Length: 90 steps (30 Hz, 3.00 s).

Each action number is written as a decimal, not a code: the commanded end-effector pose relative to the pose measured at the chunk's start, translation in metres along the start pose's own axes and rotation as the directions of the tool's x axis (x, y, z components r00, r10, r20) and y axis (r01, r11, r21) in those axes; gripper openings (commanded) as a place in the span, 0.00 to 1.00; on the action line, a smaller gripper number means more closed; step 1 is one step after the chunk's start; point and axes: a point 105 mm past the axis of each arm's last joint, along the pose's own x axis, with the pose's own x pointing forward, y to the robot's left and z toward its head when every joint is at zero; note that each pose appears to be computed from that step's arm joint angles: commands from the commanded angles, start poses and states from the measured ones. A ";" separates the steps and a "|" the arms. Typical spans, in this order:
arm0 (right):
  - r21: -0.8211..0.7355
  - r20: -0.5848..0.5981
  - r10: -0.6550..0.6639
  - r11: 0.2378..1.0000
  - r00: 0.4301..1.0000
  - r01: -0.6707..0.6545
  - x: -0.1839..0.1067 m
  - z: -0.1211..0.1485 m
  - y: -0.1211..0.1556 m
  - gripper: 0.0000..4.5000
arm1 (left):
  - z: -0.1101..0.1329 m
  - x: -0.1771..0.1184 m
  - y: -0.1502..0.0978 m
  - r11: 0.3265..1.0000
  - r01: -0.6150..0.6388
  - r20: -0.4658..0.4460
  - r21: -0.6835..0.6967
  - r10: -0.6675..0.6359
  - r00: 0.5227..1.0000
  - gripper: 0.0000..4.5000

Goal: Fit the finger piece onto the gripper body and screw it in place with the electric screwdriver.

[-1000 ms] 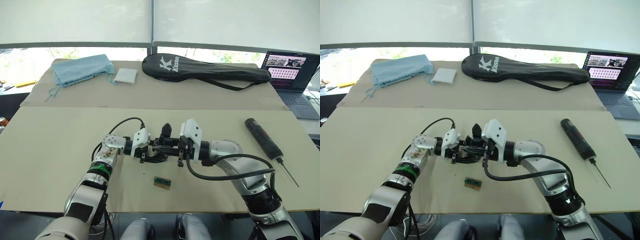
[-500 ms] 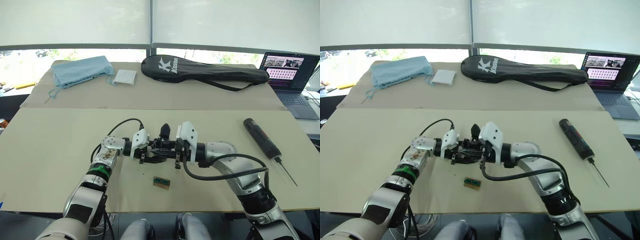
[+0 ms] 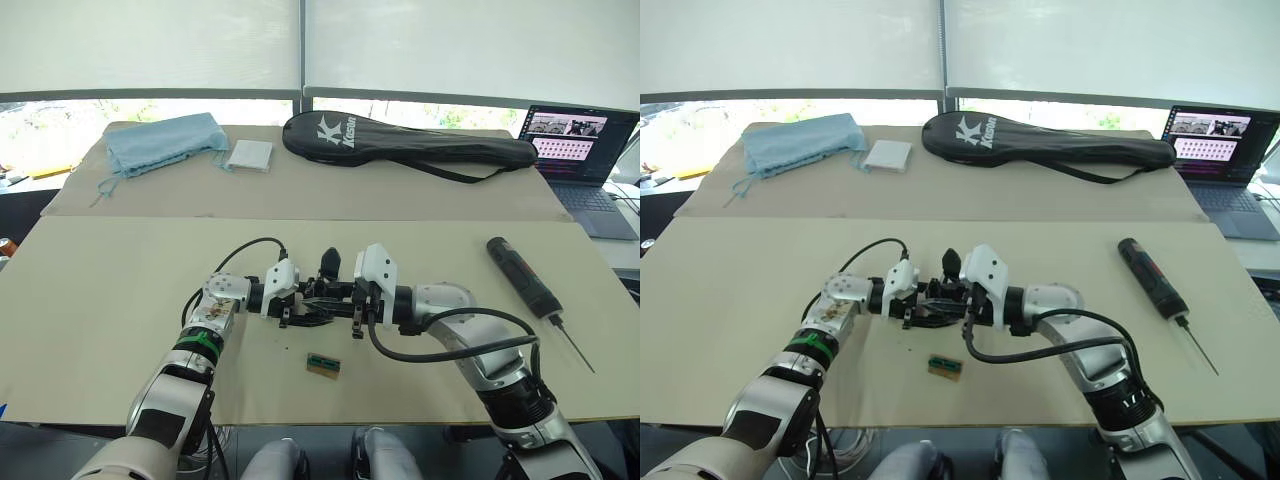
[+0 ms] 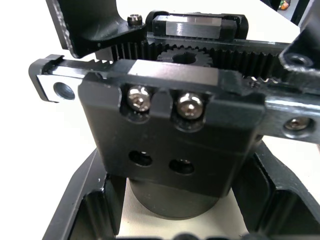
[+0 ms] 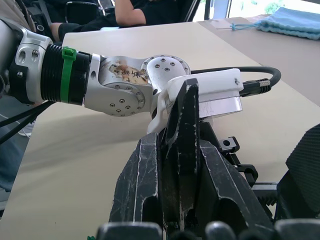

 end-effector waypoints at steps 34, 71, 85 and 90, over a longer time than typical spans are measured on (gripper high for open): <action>0.066 -0.118 -0.039 0.997 0.992 0.047 -0.005 -0.025 -0.012 0.10 | -0.006 0.003 -0.005 1.000 0.012 -0.024 -0.008 -0.012 1.000 0.53; -0.243 0.355 0.074 0.970 0.932 0.016 -0.043 0.086 -0.002 1.00 | -0.015 -0.019 0.003 0.992 -0.122 -0.038 -0.041 0.121 0.992 0.99; -0.133 0.100 -0.441 0.883 0.892 0.451 -0.187 0.046 -0.002 1.00 | 0.021 -0.143 -0.021 0.964 -0.259 0.029 -0.064 0.261 0.965 0.99; -0.134 -0.026 -0.668 0.740 0.744 0.659 -0.256 0.012 0.012 1.00 | 0.058 -0.153 -0.021 0.945 -0.315 0.152 -0.087 0.325 0.933 0.99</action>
